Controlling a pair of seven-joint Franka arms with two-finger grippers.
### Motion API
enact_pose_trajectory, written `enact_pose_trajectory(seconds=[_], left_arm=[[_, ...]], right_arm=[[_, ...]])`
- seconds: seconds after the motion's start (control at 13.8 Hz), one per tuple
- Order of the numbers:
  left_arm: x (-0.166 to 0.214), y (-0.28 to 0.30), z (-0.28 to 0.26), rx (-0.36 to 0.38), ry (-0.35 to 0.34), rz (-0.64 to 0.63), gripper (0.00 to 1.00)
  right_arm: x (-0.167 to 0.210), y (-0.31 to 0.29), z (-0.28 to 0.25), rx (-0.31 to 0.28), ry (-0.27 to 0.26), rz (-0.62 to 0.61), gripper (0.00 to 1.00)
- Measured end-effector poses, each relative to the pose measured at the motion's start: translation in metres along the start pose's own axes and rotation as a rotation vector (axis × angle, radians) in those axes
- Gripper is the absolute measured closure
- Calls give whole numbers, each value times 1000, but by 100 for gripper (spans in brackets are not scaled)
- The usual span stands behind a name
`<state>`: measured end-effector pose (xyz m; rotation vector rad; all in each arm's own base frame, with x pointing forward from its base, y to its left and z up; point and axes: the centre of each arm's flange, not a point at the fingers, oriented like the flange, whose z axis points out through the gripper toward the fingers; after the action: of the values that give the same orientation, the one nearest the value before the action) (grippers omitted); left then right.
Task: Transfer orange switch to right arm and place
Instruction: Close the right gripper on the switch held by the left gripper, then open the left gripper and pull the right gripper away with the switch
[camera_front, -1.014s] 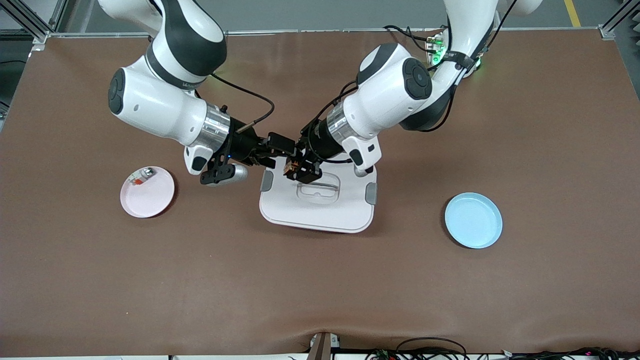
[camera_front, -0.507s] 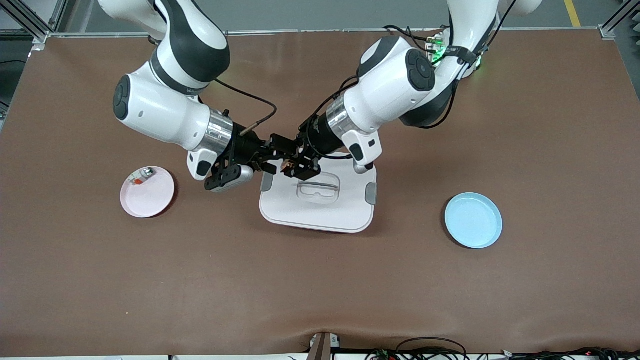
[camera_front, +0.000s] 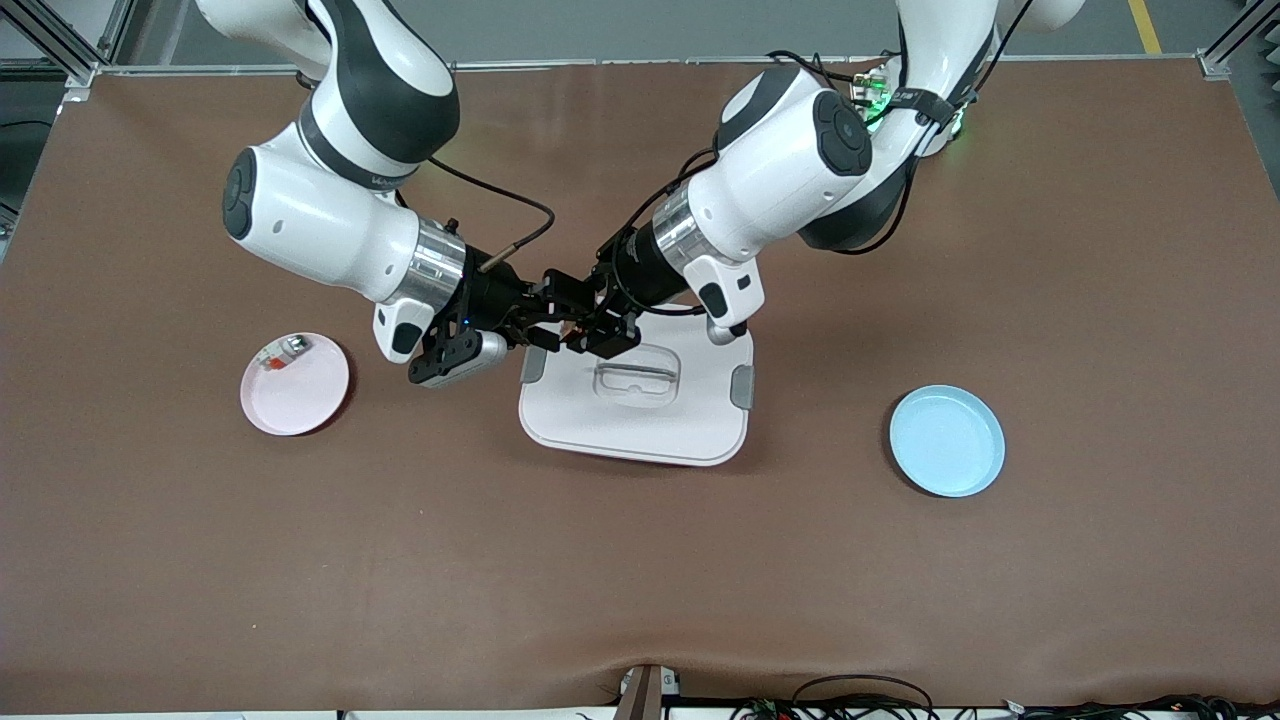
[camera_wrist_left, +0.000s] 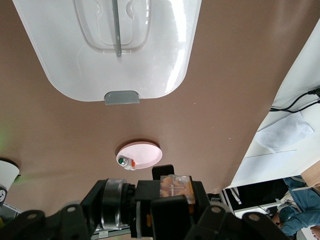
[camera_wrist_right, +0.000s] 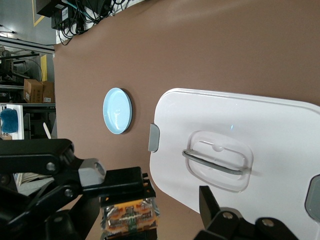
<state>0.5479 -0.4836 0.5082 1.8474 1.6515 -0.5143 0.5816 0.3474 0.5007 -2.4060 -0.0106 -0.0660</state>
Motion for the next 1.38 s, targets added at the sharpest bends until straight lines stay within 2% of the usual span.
enact_pose_trajectory(seconds=[0.07,0.29,0.36,0.8,1.01,1.23,1.38], left_arm=[[0,0,0,0,0,0,27],[-1,0,0,0,-1,1,27],[-1,0,-1,-4,-3,1,27],[-1,1,-1,-11,-3,1,27],[-2,-1,0,-18,26,37,24],[-1,-1,1,-18,37,46,1],[1,1,0,-21,39,43,0]], right_arm=[[1,-2,-2,3,3,-3,19],[2,-9,-7,13,11,-35,54],[3,-10,-8,17,13,-49,58],[4,-10,-8,21,14,-61,58],[5,-8,-7,20,13,-83,58],[9,-3,-9,8,20,-170,58],[12,8,-9,-28,4,-307,58]])
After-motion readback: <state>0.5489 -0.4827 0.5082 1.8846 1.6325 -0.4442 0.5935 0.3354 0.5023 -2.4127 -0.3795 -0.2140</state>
